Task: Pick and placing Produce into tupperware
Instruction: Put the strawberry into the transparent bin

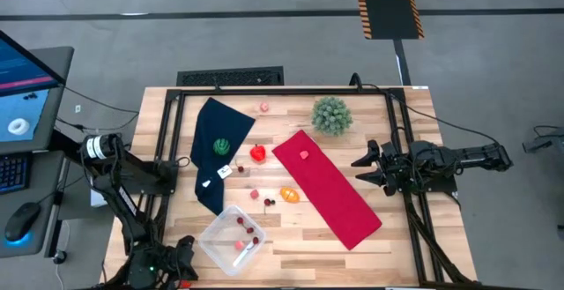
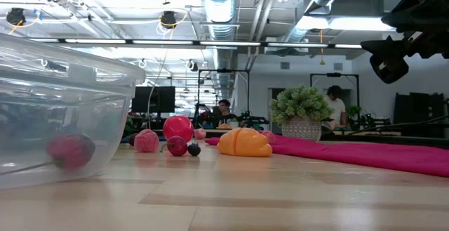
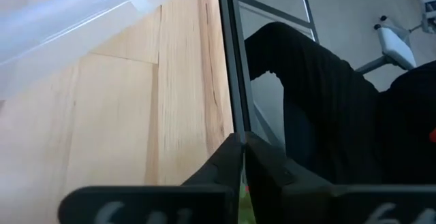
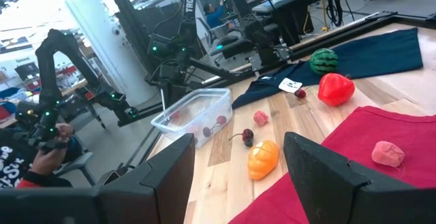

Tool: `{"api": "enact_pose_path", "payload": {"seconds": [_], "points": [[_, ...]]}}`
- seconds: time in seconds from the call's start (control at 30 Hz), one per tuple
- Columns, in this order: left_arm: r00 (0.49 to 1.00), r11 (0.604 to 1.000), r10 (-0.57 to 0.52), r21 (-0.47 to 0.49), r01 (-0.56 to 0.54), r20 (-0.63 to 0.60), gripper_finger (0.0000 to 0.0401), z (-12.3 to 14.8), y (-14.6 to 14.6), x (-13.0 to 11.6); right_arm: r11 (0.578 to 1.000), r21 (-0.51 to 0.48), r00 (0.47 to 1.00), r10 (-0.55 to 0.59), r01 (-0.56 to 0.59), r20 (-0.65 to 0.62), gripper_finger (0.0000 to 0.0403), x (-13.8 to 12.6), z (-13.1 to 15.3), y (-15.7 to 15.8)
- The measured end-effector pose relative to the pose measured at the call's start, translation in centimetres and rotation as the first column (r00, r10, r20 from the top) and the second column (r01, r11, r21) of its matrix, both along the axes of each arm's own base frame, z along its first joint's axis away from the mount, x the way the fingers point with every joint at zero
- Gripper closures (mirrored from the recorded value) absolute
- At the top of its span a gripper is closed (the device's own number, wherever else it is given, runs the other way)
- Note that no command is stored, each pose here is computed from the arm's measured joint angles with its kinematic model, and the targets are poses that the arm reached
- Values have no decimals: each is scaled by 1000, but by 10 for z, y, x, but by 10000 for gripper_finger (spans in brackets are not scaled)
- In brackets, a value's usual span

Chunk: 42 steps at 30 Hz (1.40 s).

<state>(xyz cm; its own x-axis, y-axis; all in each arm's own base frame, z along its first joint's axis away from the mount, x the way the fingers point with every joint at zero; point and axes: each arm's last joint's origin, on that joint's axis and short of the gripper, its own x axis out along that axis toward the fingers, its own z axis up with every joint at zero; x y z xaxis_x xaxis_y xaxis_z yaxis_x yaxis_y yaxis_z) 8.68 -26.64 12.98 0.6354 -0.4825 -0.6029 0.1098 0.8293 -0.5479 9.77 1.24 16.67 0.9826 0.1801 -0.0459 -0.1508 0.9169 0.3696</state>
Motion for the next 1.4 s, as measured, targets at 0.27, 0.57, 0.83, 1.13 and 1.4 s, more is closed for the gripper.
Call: {"api": "enact_pose_path", "payload": {"seconds": [0.27,0.57,0.83,1.13,1.4], "points": [[999,1000,11,14,-12,54,400,8,3,0,1000,0,1000,1,-1,0,154,0,0,0],[981,997,64,-47,-56,183,401,40,9,-3,1000,0,1000,0,0,-1,154,0,0,0],[884,970,229,-15,-244,408,401,65,22,5,1000,0,1000,0,0,0,154,0,0,0],[830,924,279,101,-369,483,401,66,37,35,1000,0,1000,1,-1,0,154,0,0,0],[833,878,349,161,-451,430,401,59,61,69,1000,0,1000,0,0,0,154,0,0,0]]}}
